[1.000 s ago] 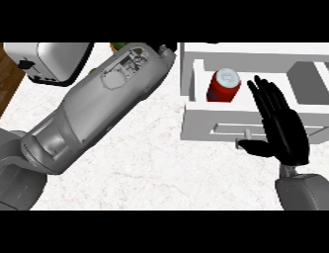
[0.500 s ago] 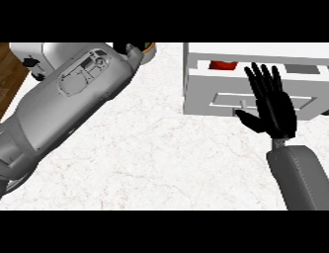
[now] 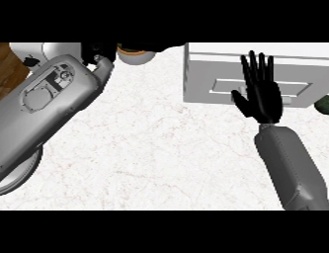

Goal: Pick up the can, place it into the drawer and close the drawer

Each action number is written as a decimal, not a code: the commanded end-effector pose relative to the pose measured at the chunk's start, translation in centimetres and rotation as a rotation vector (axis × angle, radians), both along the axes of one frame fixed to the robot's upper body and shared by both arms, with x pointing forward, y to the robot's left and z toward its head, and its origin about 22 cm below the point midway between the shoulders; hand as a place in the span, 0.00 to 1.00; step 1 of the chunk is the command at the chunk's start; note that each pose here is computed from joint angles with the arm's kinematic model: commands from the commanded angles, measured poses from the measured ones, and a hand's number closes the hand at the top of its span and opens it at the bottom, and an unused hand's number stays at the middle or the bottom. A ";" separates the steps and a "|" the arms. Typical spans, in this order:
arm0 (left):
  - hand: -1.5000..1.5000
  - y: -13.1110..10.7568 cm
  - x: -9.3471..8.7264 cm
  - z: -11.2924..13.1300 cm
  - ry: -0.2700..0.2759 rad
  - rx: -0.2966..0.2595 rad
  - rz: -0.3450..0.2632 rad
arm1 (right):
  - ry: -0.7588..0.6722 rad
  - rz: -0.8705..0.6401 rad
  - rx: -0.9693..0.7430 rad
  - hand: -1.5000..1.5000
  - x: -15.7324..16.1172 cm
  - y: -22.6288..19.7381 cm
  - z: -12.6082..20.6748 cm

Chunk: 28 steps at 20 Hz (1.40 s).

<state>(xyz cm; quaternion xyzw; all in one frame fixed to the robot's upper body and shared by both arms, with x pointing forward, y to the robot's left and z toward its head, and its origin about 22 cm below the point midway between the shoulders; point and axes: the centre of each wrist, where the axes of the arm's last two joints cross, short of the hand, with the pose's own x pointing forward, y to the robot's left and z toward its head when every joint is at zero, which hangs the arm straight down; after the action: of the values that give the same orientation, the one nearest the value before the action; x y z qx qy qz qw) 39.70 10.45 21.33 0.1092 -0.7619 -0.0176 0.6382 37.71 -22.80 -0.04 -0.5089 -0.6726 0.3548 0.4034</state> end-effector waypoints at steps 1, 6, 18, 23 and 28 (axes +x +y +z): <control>0.00 1.2 -0.7 -0.4 0.022 -0.012 -0.014 | 0.024 -0.042 0.008 0.00 2.8 1.1 1.1; 0.00 1.8 -1.2 -2.0 0.020 -0.001 -0.005 | -0.031 -0.054 0.014 0.00 4.9 0.3 3.7; 0.00 2.8 -3.6 -4.6 0.036 0.012 -0.039 | -0.060 -0.097 -0.015 0.00 7.5 1.2 7.2; 0.00 4.8 -4.3 -6.2 0.033 0.029 -0.043 | -0.076 -0.096 0.021 0.00 8.6 2.3 9.9; 0.00 5.2 -4.6 -5.3 0.023 0.033 -0.050 | -0.040 -0.050 0.030 0.00 8.7 2.2 9.8</control>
<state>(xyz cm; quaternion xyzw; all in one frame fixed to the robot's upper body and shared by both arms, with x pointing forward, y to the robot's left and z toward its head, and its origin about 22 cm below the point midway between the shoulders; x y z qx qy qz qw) 35.67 15.18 16.39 0.0997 -0.7599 -0.0416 0.6410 45.22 -22.26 6.87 -0.5434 -0.6463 0.3464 0.4087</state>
